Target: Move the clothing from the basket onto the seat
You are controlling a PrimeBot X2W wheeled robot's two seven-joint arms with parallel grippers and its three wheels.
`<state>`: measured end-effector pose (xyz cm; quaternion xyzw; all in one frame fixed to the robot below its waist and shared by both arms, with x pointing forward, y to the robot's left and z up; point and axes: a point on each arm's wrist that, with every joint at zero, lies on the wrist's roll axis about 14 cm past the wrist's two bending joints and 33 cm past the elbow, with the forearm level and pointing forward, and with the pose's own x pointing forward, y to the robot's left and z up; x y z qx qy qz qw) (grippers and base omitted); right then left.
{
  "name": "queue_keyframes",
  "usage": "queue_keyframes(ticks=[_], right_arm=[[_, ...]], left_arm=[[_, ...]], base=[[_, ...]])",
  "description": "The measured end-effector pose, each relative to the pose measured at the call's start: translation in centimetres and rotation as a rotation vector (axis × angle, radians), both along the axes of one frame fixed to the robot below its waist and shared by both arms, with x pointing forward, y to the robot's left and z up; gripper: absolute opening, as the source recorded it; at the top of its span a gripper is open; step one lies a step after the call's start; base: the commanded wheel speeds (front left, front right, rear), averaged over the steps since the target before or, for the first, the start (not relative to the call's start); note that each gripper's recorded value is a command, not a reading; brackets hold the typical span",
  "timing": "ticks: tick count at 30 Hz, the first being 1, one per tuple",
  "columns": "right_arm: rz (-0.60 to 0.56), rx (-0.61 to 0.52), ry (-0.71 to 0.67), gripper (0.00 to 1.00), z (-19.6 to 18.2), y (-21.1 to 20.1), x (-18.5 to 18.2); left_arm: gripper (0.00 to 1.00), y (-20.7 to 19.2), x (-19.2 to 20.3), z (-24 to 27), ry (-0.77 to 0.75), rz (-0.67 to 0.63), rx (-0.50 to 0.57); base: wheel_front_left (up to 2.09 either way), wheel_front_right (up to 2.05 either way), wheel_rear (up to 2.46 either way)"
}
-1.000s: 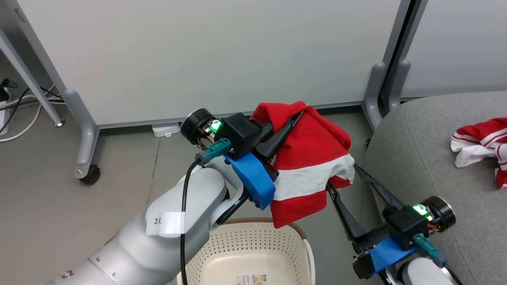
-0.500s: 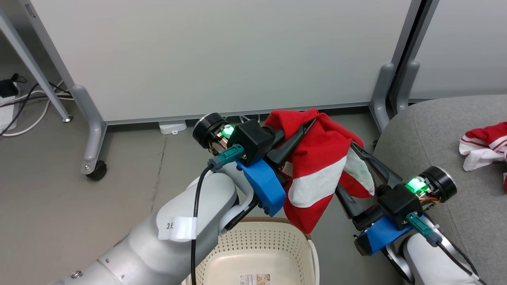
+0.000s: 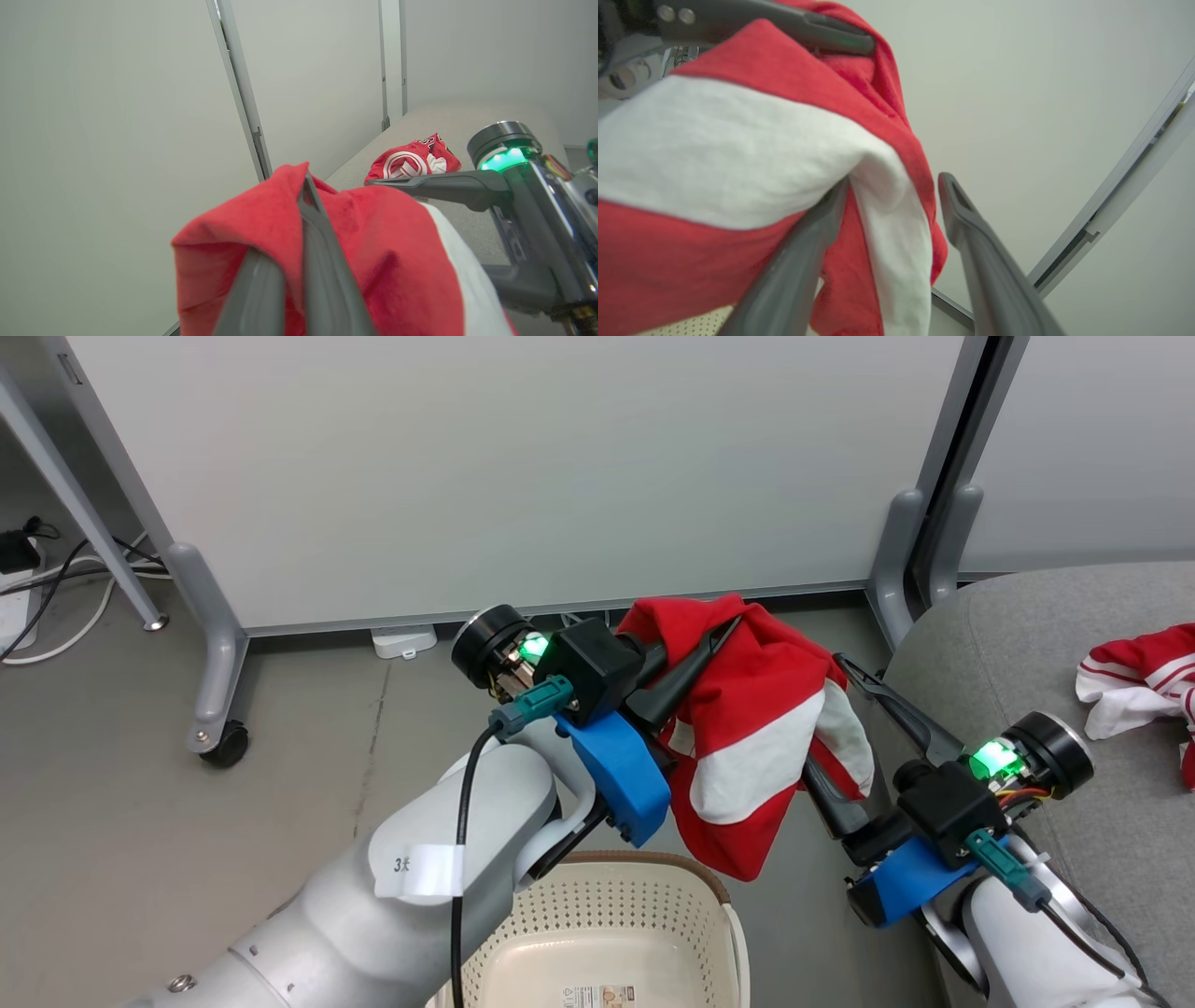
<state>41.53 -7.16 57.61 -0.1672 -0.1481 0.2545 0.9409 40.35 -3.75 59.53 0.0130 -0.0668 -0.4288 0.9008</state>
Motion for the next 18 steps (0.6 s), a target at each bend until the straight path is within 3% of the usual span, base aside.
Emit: queue_keyframes(ticks=[18], right_arm=[[0.091,-0.088,0.006,1.0,-0.8,2.7,1.0]], left_arm=[[0.0,-1.0,-0.6,-0.5,0.003,-0.04,0.016]], base=[[0.0,0.0,0.0]])
